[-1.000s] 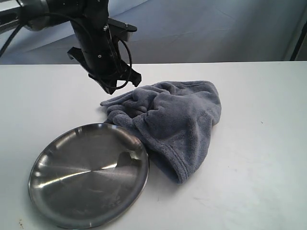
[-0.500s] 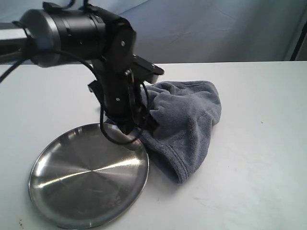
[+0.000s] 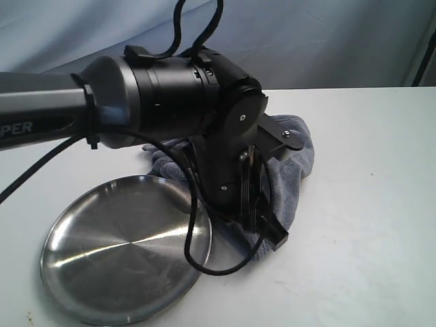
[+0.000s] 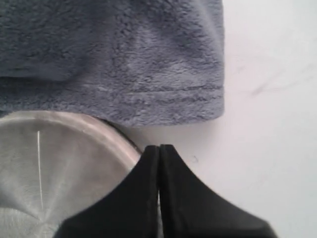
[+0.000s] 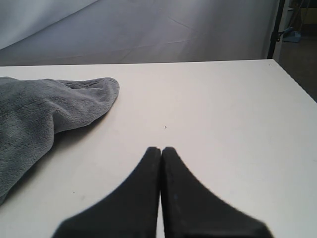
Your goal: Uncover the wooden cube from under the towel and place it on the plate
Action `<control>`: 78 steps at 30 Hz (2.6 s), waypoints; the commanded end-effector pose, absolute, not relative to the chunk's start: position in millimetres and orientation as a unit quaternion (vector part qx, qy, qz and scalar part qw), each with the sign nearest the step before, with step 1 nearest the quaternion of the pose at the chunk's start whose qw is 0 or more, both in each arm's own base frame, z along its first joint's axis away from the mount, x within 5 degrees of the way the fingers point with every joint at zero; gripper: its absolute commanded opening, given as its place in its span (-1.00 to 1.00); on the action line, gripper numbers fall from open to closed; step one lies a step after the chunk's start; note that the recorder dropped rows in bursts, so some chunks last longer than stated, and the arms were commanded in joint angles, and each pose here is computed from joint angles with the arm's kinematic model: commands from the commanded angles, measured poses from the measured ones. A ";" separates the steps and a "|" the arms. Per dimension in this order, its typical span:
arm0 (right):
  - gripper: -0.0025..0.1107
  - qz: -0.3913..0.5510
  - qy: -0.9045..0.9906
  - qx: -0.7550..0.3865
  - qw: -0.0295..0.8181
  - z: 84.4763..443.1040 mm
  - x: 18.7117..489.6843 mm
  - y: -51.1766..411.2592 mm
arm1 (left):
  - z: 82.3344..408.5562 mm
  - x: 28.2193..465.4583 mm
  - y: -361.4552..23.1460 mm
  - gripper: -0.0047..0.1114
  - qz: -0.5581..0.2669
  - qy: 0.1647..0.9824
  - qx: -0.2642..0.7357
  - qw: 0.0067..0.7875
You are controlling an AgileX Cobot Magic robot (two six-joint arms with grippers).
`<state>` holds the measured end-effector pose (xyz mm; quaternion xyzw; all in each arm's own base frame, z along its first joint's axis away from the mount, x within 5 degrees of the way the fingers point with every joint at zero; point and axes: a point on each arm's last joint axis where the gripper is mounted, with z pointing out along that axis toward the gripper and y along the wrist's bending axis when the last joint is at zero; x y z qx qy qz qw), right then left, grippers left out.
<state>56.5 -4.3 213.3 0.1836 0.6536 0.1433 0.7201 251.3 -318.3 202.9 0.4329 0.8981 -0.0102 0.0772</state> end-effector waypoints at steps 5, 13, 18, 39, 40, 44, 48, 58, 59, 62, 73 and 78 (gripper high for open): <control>-0.90 0.148 0.656 0.186 0.717 211.8 56.1 -3.8 | 208.6 240.2 -328.4 -0.28 -0.009 0.896 0.431 0.103; -0.90 0.148 0.656 0.186 0.717 211.8 56.1 -3.8 | 207.4 237.9 -330.3 0.40 -0.032 0.936 0.338 0.092; -0.90 0.148 0.656 0.186 0.717 211.8 56.1 -3.8 | 197.3 240.6 -331.6 0.40 -0.027 0.960 0.263 0.087; -0.90 0.148 0.656 0.186 0.717 211.8 56.1 -3.8 | 165.1 258.4 -350.0 0.39 -0.082 0.983 0.081 0.142; -0.90 0.148 0.656 0.186 0.717 211.8 56.1 -3.8 | 163.9 258.5 -350.1 0.39 -0.081 0.983 0.081 0.142; -0.90 0.148 0.656 0.186 0.717 211.8 56.1 -3.8 | 160.2 252.4 -351.4 0.39 -0.092 0.990 0.035 0.102; -0.90 0.148 0.656 0.186 0.717 211.8 56.1 -3.8 | 154.0 248.6 -355.0 0.39 -0.107 0.992 0.008 0.072; -0.90 0.148 0.656 0.186 0.717 211.8 56.1 -3.8 | 155.4 253.9 -358.0 0.19 -0.126 0.987 0.015 0.099; -0.90 0.148 0.656 0.186 0.717 211.8 56.1 -3.8 | 155.6 254.1 -358.4 0.11 -0.128 0.987 0.015 0.101; -0.90 0.148 0.656 0.186 0.717 211.8 56.1 -3.8 | 156.0 254.8 -359.3 -0.22 -0.133 0.985 0.013 0.104; -0.90 0.148 0.656 0.186 0.717 211.8 56.1 -3.8 | 155.3 253.7 -357.7 -0.92 -0.124 0.987 0.014 0.098; -0.90 0.148 0.656 0.186 0.717 211.8 56.1 -3.8 | 159.2 251.5 -354.5 -0.92 -0.090 0.990 0.074 0.083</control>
